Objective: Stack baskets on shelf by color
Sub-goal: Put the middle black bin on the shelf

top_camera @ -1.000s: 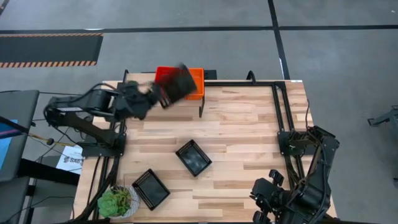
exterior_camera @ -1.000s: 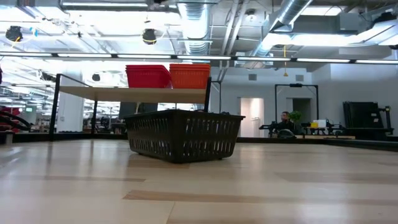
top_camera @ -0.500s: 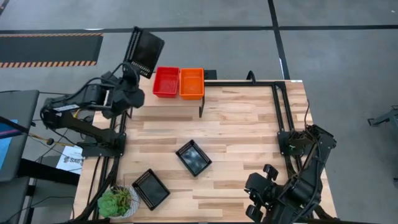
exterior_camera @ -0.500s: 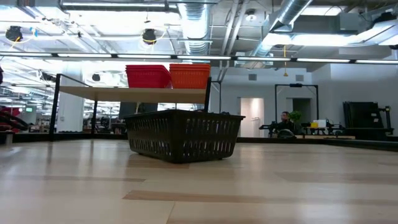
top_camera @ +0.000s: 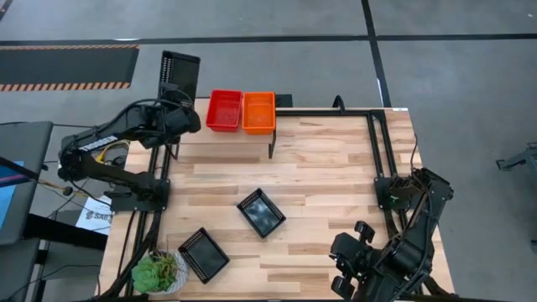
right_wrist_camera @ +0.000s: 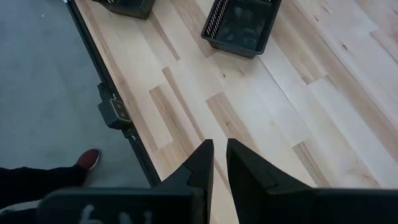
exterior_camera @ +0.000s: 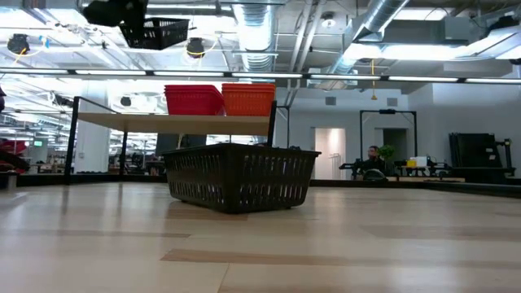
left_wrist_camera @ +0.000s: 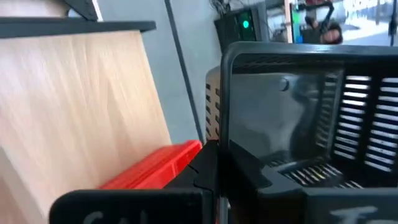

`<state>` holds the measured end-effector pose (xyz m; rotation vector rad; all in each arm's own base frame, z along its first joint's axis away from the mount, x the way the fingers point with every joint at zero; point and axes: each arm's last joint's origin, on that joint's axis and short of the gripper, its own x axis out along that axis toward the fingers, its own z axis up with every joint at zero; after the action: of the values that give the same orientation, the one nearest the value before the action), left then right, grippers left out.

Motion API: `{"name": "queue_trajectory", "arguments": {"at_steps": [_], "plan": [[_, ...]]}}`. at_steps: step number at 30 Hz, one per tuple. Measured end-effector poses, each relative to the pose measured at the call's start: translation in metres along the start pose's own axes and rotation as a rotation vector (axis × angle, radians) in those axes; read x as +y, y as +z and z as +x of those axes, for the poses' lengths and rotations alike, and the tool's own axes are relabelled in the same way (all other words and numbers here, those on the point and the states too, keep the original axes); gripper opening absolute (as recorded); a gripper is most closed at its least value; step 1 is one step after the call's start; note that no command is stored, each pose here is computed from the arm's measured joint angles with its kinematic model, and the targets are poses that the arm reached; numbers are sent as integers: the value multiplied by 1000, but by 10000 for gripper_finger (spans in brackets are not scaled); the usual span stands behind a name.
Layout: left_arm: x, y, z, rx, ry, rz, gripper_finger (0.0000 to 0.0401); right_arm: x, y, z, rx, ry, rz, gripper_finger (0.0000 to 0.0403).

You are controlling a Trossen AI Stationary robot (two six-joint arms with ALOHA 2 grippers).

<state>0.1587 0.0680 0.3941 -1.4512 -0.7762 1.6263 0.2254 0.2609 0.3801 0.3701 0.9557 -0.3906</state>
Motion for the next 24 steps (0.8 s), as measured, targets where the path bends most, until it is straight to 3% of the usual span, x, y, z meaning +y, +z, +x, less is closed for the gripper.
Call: {"name": "queue_trajectory", "arguments": {"at_steps": [4,11,24], "plan": [[6,0,13,-53,38,13,9,0,0,0,2,0,2,69],[27,-4,32,-32,225,25,9,0,0,0,2,0,3,69],[32,4,53,-92,299,-33,9,0,0,0,1,0,2,69]]}}
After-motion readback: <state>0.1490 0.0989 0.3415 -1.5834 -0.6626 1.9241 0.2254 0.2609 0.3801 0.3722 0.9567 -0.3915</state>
